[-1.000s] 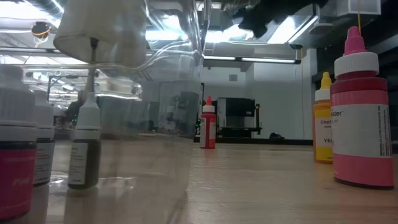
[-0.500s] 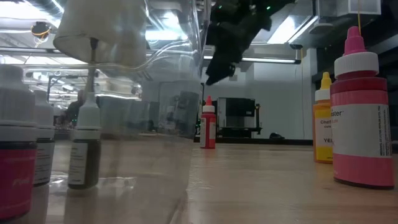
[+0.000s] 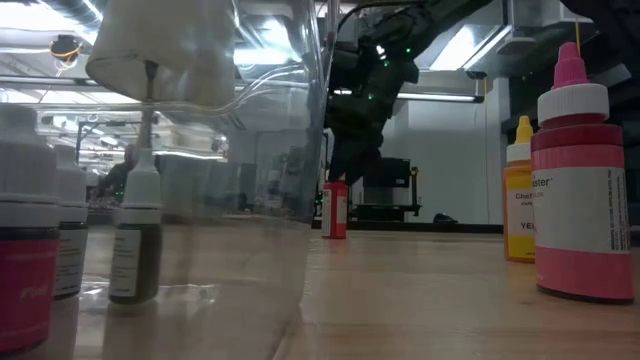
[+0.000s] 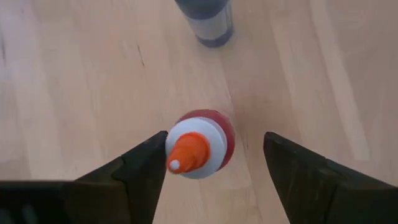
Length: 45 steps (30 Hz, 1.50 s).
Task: Pick & Place food coloring
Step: Put the large orange food coloring bottle into the bin
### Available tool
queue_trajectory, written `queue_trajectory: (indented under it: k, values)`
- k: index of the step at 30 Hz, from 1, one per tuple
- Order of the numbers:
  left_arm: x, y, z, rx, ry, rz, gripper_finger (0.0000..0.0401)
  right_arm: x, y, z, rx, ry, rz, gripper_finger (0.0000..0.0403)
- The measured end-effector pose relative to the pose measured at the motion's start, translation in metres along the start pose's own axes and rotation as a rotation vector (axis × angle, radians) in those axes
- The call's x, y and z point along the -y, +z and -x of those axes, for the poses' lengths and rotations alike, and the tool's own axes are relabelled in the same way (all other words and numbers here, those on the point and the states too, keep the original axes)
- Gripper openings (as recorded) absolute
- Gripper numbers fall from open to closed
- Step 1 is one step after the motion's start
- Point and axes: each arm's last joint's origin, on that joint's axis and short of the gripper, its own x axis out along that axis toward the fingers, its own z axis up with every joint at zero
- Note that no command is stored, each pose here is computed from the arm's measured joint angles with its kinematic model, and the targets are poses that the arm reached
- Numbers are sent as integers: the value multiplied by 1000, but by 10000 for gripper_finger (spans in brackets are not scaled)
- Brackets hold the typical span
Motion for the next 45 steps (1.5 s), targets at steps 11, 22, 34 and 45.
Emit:
queue_trajectory:
  k: [11, 22, 34, 45]
  values:
    - [0, 0, -2, -1, 8, -23, 93, 0, 0, -2, -1, -6, 5, 203]
    - [0, 0, -2, 3, 12, -21, 93, -4, 3, 1, 17, -6, 41, 124]
    - [0, 0, -2, 4, 12, -15, 93, -50, 28, 40, 0, -8, 216, 125]
    - [0, 0, -2, 4, 12, -15, 93, -59, 26, 34, 5, -37, 358, 129]
